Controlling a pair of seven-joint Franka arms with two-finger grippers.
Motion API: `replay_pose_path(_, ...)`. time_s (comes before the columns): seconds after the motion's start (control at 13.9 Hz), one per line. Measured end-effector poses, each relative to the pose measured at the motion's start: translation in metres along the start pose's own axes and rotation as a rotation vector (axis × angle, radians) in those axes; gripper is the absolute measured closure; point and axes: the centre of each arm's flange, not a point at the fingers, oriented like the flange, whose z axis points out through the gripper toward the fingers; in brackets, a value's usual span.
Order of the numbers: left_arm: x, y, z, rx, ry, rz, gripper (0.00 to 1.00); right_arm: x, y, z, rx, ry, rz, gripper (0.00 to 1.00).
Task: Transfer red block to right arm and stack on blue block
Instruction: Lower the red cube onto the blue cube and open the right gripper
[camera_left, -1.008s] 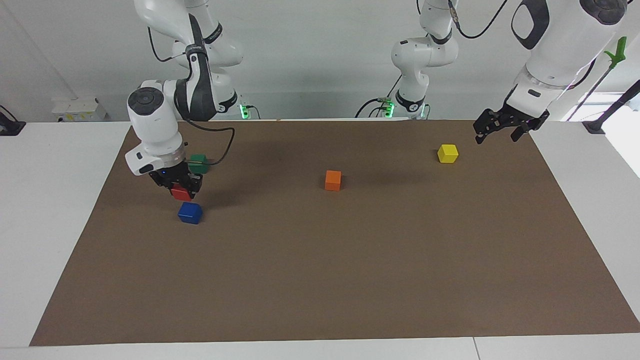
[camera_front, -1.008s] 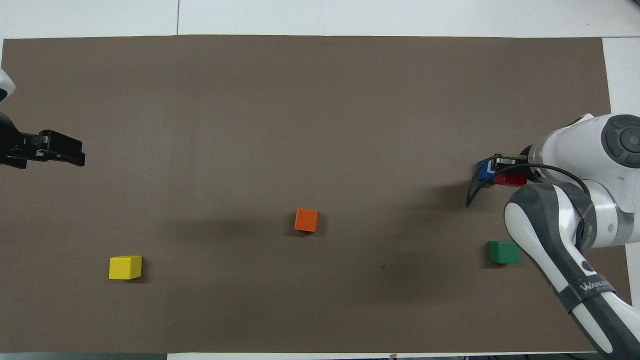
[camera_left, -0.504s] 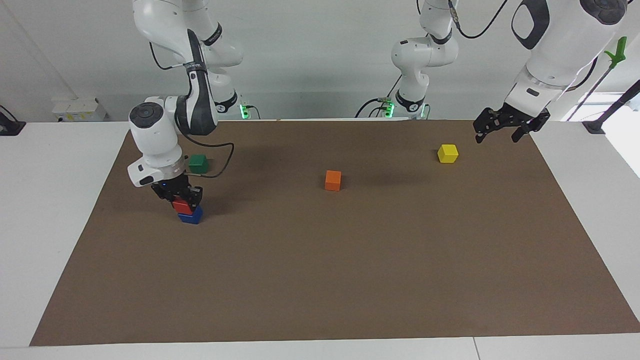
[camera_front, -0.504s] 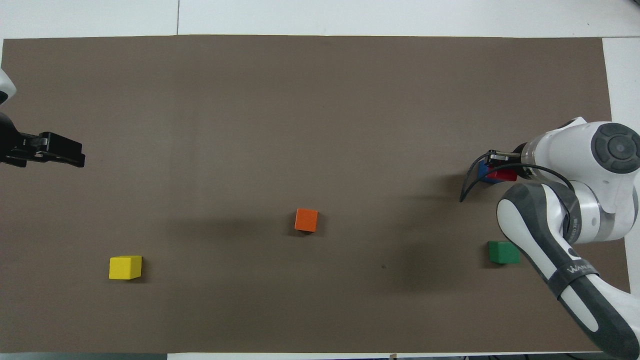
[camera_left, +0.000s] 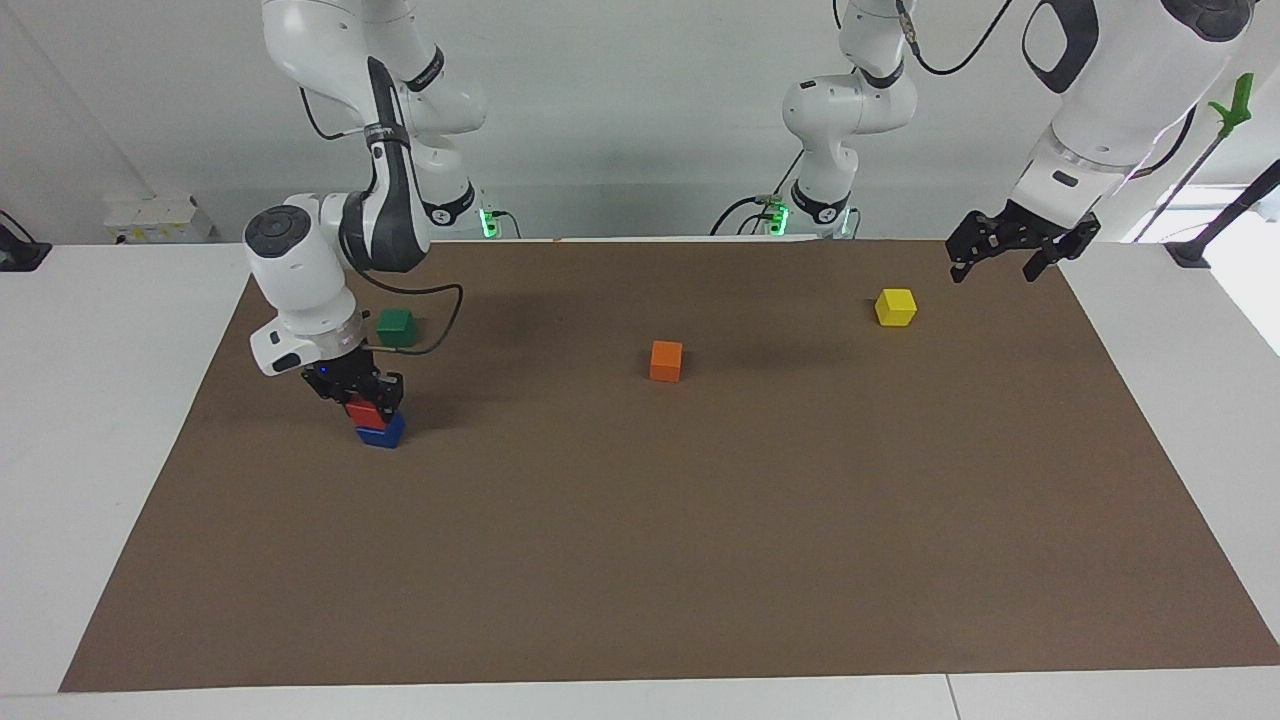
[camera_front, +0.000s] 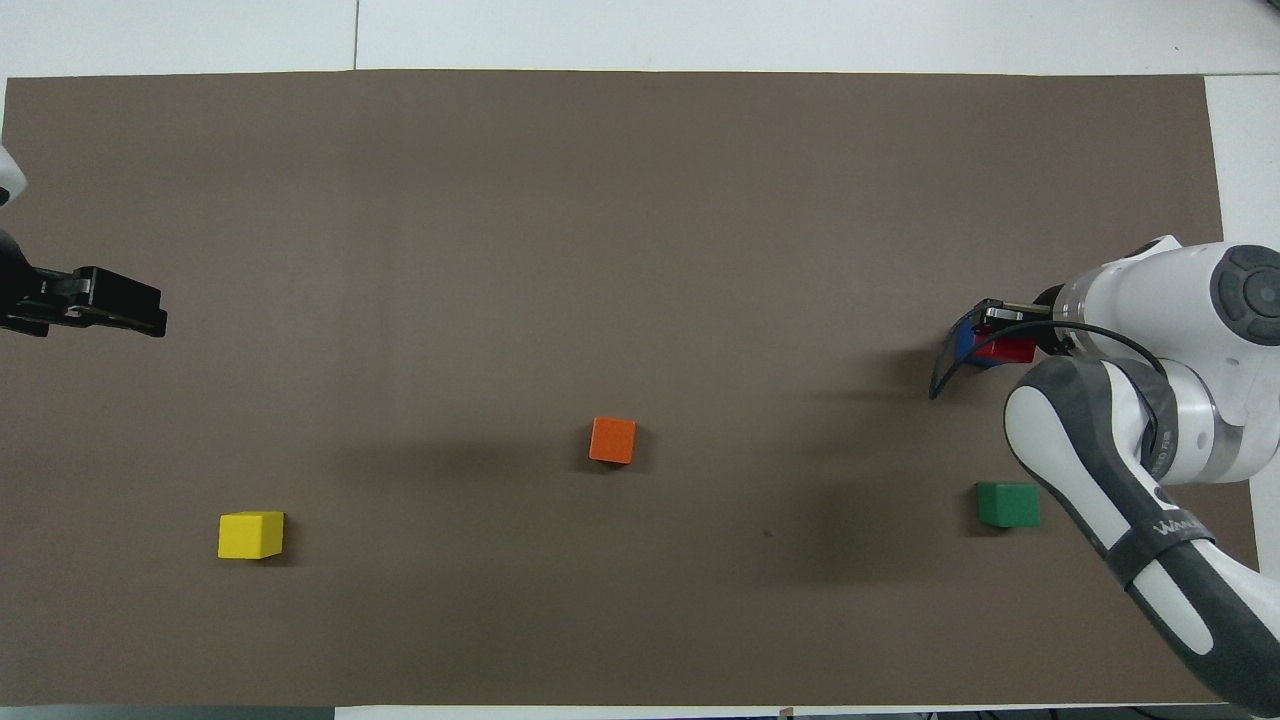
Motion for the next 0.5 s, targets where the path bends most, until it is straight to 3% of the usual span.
replay_pose_path(0.5, -0.0043, -0.0030, -0.0050, 0.001, 0.004, -0.006, 0.00, 0.0020, 0.0000, -0.0006, 0.032, 0.012, 0.018, 0.44)
